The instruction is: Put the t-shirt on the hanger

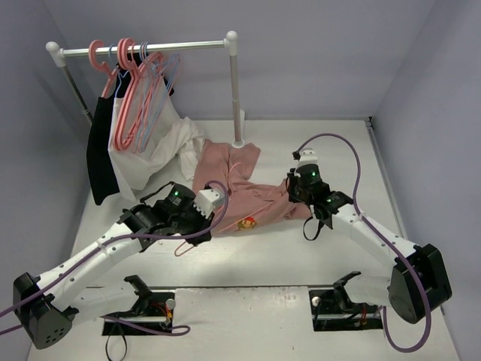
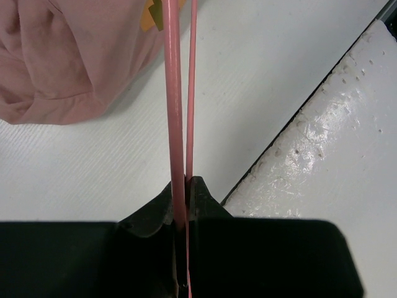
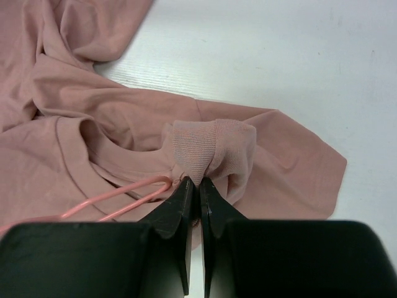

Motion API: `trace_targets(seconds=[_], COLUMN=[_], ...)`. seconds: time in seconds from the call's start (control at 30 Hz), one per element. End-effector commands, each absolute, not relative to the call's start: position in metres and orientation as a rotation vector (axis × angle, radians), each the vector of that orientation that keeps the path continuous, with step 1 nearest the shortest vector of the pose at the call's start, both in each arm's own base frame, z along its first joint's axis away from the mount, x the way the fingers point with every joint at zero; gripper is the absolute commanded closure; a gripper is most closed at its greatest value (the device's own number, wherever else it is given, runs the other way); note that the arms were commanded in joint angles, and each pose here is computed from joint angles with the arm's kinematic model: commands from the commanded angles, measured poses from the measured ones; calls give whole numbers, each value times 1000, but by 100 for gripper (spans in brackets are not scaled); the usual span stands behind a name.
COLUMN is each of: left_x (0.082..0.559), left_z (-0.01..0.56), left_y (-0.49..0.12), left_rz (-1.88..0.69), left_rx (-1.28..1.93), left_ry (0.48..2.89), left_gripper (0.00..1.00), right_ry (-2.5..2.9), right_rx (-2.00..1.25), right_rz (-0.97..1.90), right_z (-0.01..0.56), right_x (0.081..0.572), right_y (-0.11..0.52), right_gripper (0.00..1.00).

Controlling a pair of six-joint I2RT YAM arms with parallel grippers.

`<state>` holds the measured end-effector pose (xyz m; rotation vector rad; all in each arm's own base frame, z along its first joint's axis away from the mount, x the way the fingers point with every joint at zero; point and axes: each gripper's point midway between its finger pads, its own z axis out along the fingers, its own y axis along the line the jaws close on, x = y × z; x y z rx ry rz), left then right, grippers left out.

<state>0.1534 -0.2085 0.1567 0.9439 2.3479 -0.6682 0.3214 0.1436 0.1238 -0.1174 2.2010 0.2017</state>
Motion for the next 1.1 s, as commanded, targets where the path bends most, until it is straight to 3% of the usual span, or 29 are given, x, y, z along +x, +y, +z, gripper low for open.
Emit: trace_targets(seconds=[0.0, 0.53, 1.07], left_x=[165, 159, 169], left_z=[194, 202, 258], left_y=[-229, -249, -295], left_rz=[-740, -892, -1048], left_rx=[941, 940, 966], left_ry=[2207, 2178, 1960], left_gripper=[100, 100, 100], right_ry=[2132, 2098, 1838], right_rx=[-174, -270, -631], right_rz=[239, 264, 275], right_z=[153, 173, 279], right_x=[329, 326, 319], right_y=[152, 158, 195], right_gripper=[99, 97, 95])
